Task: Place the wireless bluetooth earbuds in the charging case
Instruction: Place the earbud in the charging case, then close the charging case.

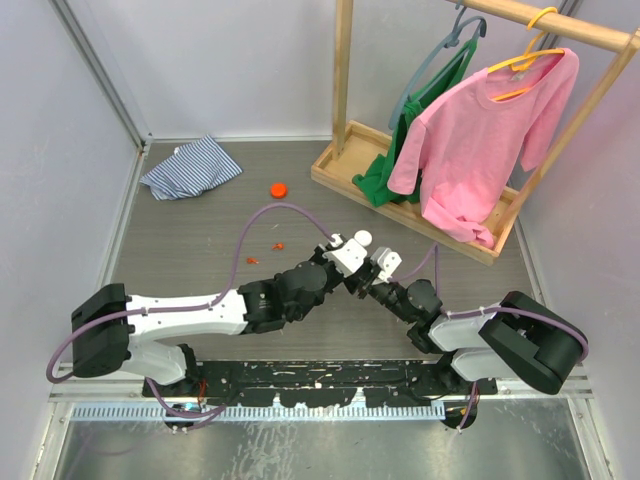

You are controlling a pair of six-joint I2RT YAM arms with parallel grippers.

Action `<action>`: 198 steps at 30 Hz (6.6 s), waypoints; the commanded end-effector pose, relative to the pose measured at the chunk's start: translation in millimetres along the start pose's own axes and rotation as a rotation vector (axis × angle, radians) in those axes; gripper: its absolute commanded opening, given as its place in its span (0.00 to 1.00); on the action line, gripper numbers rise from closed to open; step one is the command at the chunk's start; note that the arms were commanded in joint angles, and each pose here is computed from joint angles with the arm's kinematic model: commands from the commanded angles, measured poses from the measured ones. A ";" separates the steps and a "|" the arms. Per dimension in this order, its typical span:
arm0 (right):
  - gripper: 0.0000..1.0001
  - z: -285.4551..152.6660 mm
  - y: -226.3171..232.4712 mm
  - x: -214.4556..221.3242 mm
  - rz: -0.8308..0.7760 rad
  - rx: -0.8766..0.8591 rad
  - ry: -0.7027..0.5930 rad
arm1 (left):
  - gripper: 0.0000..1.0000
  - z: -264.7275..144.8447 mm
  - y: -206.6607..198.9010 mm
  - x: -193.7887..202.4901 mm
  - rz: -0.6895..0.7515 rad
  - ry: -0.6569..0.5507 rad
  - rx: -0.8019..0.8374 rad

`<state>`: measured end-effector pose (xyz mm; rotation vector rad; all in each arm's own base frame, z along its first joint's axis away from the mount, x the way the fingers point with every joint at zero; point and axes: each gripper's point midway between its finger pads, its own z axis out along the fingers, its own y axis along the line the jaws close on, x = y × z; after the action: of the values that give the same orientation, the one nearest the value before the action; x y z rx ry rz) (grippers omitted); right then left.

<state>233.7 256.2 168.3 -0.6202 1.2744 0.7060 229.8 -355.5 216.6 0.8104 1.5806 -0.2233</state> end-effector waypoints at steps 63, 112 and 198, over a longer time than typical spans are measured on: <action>0.13 5.6 -5.4 -38.9 0.003 0.027 -0.146 | 0.63 -6.3 54.2 6.7 -0.524 0.137 0.106; 0.13 6.5 6.5 -43.6 0.024 -0.037 -0.162 | 0.74 -30.8 53.1 -25.4 -0.668 0.119 0.361; 0.13 3.2 34.5 -19.9 0.299 -0.163 0.100 | 0.82 -75.5 111.1 21.9 -0.750 0.134 0.183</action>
<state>193.5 286.8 190.3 -0.6859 1.3282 1.0896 219.5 -257.8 261.4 0.4295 1.9455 -1.1520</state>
